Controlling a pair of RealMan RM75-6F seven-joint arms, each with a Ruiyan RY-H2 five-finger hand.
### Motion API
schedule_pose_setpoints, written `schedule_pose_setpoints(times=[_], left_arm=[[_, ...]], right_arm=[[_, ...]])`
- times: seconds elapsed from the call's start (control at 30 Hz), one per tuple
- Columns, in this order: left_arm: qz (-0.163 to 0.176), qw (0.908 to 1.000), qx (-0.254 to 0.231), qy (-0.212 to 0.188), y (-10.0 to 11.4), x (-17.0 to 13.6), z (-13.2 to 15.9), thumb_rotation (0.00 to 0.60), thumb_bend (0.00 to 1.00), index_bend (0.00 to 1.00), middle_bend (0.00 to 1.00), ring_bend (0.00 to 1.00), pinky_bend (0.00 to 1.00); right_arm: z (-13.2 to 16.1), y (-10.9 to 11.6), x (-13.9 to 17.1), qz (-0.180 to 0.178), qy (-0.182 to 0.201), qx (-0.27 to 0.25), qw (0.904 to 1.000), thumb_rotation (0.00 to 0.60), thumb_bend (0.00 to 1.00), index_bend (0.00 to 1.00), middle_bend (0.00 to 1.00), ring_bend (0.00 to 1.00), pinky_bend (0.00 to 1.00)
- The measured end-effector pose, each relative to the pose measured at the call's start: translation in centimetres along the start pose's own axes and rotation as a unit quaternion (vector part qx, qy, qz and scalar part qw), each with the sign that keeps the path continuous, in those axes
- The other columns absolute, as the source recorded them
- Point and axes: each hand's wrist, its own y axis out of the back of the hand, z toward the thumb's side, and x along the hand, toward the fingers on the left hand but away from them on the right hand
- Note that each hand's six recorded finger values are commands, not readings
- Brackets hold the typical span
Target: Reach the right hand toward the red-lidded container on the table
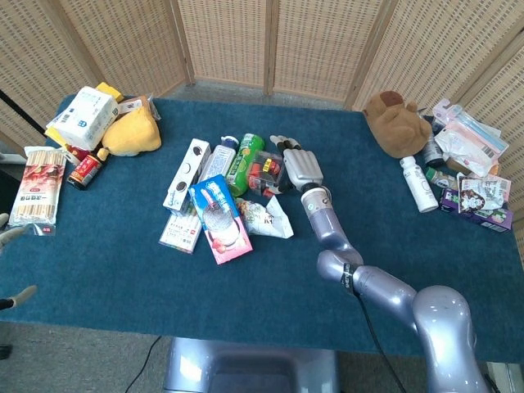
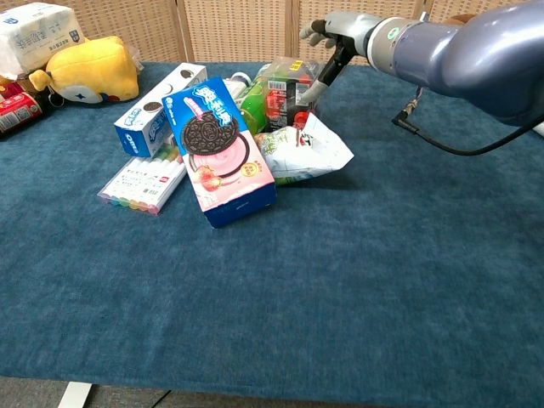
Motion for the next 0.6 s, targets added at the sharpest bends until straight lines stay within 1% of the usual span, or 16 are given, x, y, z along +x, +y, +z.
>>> schedule_pose_setpoints(times=[0.03,0.1,0.17,0.27,0.37,0.47,0.6], left_arm=[[0.0,1.0,0.001,0.0,0.0,0.0,0.0,0.6,0.0,0.19,0.0,0.0,0.0],[0.0,1.0,0.001,-0.001,0.0,0.0,0.1,0.6,0.0,0.19,0.0,0.0,0.0],[0.002,1.0,0.0,-0.002,0.0,0.0,0.1,0.6,0.0,0.19,0.0,0.0,0.0],[0.004,1.0,0.0,-0.001,0.1,-0.1,0.1,0.6,0.0,0.19,0.0,0.0,0.0],[0.006,1.0,0.0,0.0,0.2,-0.1,0.1,0.6,0.0,0.19,0.0,0.0,0.0],[0.006,1.0,-0.001,-0.001,0.2,0.0,0.1,0.6,0.0,0.19,0.0,0.0,0.0],[0.005,1.0,-0.004,-0.003,0.2,0.0,0.2,0.6,0.0,0.19,0.0,0.0,0.0]], right_arm=[[0.0,0.0,0.0,-0.003,0.001,-0.002,1.0,0.6,0.08,0.3,0.6,0.54,0.68],[0.0,-0.1,-0.1,-0.008,0.003,-0.01,0.9999,0.6,0.11,0.37,0.68,0.61,0.74],[0.0,-0.3,-0.1,-0.011,0.003,-0.012,0.9999,0.6,0.12,0.4,0.71,0.64,0.77],[-0.1,-0.3,-0.1,-0.013,0.004,-0.016,0.9998,0.6,0.13,0.42,0.72,0.65,0.77],[-0.1,0.2,0.0,-0.019,0.007,-0.02,0.9996,0.6,0.13,0.42,0.72,0.65,0.77],[0.0,1.1,0.2,-0.028,0.012,-0.022,0.9993,0.6,0.14,0.42,0.72,0.65,0.77],[0.1,2.9,0.6,-0.045,0.019,-0.029,0.9984,0.6,0.15,0.42,0.72,0.65,0.77]])
